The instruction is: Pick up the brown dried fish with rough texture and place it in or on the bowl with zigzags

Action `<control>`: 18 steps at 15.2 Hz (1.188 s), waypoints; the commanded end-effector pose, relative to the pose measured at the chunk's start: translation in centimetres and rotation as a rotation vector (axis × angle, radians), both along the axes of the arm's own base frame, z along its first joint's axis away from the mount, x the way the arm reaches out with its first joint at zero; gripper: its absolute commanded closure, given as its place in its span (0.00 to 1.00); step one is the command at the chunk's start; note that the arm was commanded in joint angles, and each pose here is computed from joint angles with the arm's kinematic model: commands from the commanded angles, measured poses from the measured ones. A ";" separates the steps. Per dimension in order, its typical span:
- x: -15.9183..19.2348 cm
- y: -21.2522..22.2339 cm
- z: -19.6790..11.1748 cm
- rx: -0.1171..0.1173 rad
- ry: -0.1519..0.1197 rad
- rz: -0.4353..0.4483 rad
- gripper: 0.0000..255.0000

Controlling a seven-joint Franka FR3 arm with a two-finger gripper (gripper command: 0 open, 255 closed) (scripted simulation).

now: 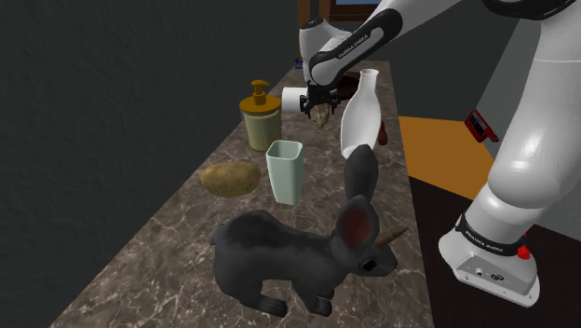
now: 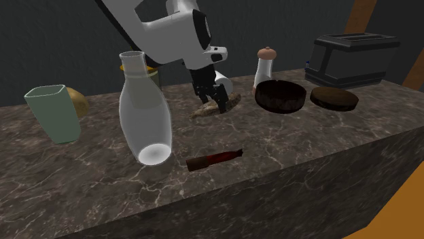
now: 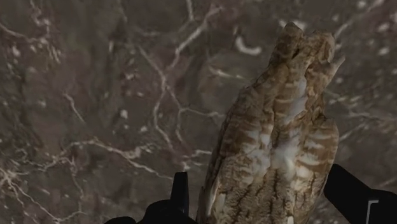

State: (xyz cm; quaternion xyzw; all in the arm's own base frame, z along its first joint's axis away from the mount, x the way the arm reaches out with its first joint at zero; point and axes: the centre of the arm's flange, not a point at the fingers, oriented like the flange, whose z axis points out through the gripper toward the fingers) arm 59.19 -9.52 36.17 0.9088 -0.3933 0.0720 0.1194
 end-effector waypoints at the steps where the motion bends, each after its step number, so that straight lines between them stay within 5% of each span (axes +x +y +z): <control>1: 0.0 0.0 0.0 0.000 0.000 0.000 0.00; 3: 0.0 0.0 0.0 0.000 0.000 0.000 0.00; 4: 0.0 0.0 0.0 0.000 0.000 0.000 1.00; 13: 0.0 0.0 0.0 0.000 0.000 0.000 1.00; 18: 0.0 0.0 2.6 0.000 0.000 0.000 1.00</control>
